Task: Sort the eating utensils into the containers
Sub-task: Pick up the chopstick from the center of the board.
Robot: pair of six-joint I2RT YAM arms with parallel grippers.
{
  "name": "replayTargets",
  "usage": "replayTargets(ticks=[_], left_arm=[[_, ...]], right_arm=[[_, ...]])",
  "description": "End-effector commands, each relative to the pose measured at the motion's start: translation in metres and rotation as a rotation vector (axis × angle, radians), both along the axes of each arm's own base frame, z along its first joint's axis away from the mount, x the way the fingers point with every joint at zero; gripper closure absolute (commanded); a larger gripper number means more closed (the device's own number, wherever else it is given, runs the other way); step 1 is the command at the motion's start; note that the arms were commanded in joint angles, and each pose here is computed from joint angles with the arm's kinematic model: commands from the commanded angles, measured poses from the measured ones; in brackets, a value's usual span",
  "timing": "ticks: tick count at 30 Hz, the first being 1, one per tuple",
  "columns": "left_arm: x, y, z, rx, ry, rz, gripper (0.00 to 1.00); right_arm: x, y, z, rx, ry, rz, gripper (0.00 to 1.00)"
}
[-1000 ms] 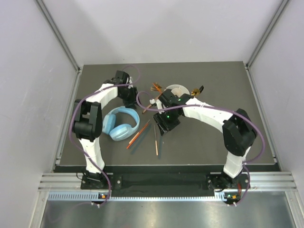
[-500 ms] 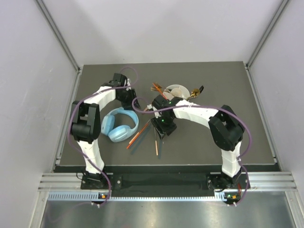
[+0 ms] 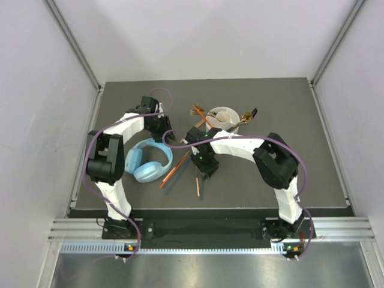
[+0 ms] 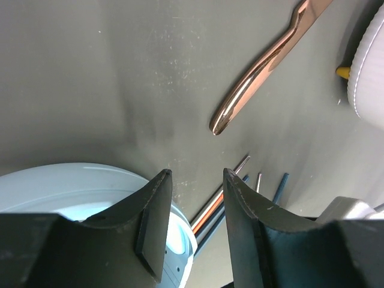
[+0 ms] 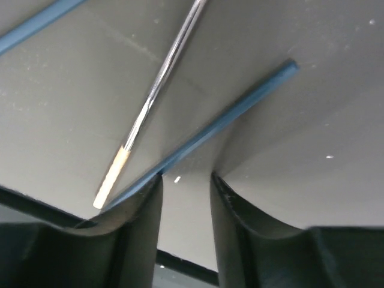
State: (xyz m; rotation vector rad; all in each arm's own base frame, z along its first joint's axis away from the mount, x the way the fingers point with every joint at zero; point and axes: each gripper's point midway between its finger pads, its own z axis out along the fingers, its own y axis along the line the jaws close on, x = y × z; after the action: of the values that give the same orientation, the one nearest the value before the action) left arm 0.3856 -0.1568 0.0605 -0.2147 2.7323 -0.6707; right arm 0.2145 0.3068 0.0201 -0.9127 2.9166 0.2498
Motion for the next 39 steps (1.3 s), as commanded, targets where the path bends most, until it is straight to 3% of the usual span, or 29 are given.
replayTargets(ticks=[1, 5, 10, 17, 21, 29, 39], left_arm=[[0.01, 0.004, 0.025, -0.003, -0.091, 0.013, 0.55], [0.013, 0.003, 0.03, -0.006, -0.104, 0.017, 0.55], [0.016, 0.004, 0.034, -0.002, -0.114, 0.018, 0.55], [0.016, 0.004, 0.03, -0.008, -0.103, 0.017, 0.55], [0.018, 0.003, 0.031, -0.008, -0.106, 0.017, 0.55], [0.013, 0.004, 0.024, -0.01, -0.089, 0.012, 0.55], [0.013, 0.003, 0.02, -0.012, -0.082, 0.014, 0.56]], right_arm=[[0.001, -0.002, -0.007, -0.045, -0.037, -0.018, 0.73], [-0.002, -0.007, -0.019, -0.083, -0.028, 0.001, 0.77], [0.004, -0.001, -0.002, -0.051, -0.07, -0.007, 0.67], [0.018, 0.007, 0.027, 0.001, -0.123, -0.017, 0.62], [0.013, 0.012, 0.014, -0.019, -0.056, 0.003, 0.62], [0.022, 0.016, 0.037, 0.035, -0.098, 0.007, 0.59], [0.01, 0.015, 0.018, 0.001, -0.03, 0.032, 0.58]])
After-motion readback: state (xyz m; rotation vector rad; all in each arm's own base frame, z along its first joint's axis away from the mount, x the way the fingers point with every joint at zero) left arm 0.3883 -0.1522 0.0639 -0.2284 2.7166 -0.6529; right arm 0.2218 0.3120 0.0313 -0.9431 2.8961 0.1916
